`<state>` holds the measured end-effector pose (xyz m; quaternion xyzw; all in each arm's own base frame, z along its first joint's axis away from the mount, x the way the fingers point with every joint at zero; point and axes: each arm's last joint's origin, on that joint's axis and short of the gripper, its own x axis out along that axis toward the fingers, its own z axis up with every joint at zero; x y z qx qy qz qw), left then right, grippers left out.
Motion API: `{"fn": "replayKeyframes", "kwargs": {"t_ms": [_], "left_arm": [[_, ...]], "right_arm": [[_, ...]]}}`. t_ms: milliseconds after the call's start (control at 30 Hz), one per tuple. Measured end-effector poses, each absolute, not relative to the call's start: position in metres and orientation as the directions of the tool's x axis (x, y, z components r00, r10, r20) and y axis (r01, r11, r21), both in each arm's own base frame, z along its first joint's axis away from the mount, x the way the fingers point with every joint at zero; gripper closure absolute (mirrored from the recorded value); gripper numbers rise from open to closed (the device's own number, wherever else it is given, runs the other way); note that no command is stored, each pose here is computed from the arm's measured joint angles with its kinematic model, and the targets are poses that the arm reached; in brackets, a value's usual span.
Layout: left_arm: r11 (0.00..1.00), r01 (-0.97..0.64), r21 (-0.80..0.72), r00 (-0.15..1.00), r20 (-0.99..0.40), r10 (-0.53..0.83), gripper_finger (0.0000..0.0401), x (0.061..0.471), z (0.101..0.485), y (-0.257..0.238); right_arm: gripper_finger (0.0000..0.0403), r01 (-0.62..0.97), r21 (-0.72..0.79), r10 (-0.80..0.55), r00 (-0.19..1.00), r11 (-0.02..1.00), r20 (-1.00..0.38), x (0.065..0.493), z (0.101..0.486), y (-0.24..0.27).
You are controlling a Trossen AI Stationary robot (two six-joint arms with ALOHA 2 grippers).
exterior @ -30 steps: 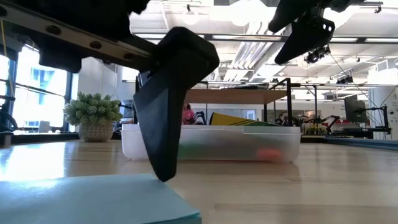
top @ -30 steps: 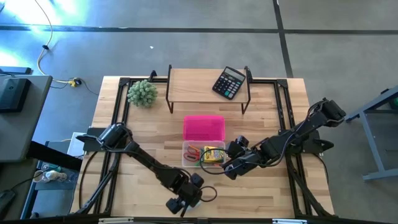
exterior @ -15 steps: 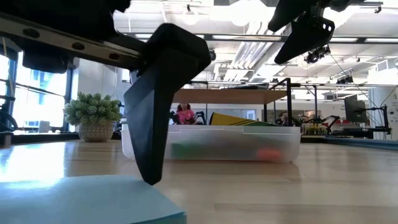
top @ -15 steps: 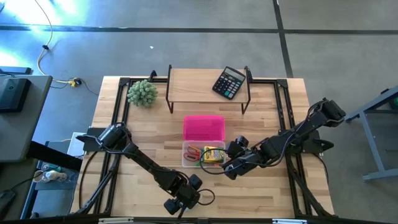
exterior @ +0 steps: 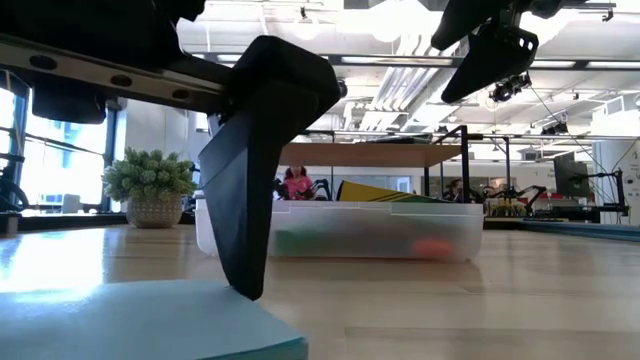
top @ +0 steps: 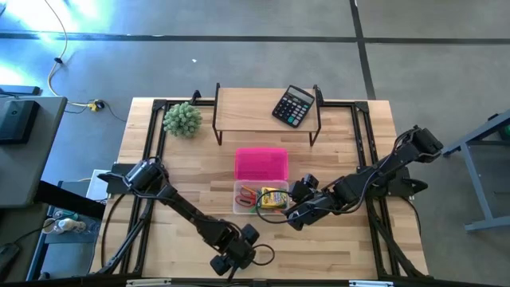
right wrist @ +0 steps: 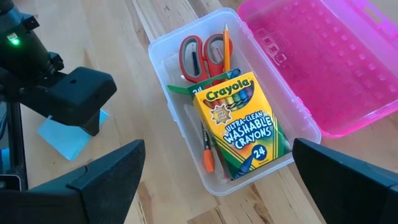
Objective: Pack school essentials
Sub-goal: Put the blue sticky note pad into the supply box
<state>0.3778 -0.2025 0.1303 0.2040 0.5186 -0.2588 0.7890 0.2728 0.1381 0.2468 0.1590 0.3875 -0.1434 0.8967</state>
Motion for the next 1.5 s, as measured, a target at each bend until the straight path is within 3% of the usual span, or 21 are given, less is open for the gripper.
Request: {"fn": "replayKeyframes", "kwargs": {"t_ms": [367, 1200, 1500], "left_arm": [[0.788, 0.614, 0.047, 0.317, -0.929, -0.192, 0.0059, 0.3768, 0.1264, -0.2046], [0.799, 0.598, 0.058, 0.325, -0.929, -0.175, 0.0127, 0.3766, 0.1258, -0.2044], [0.801, 0.595, 0.067, 0.338, -0.925, -0.173, 0.0134, 0.3762, 0.1309, -0.2037]], "right_arm": [[0.0006, 0.381, 0.174, -0.135, 0.659, 0.908, -0.74, 0.2728, 0.2468, 0.1381], [0.0006, 0.383, 0.172, -0.139, 0.66, 0.908, -0.738, 0.2728, 0.2469, 0.138], [0.0006, 0.382, 0.172, -0.138, 0.66, 0.908, -0.739, 0.2728, 0.2469, 0.138]]}}
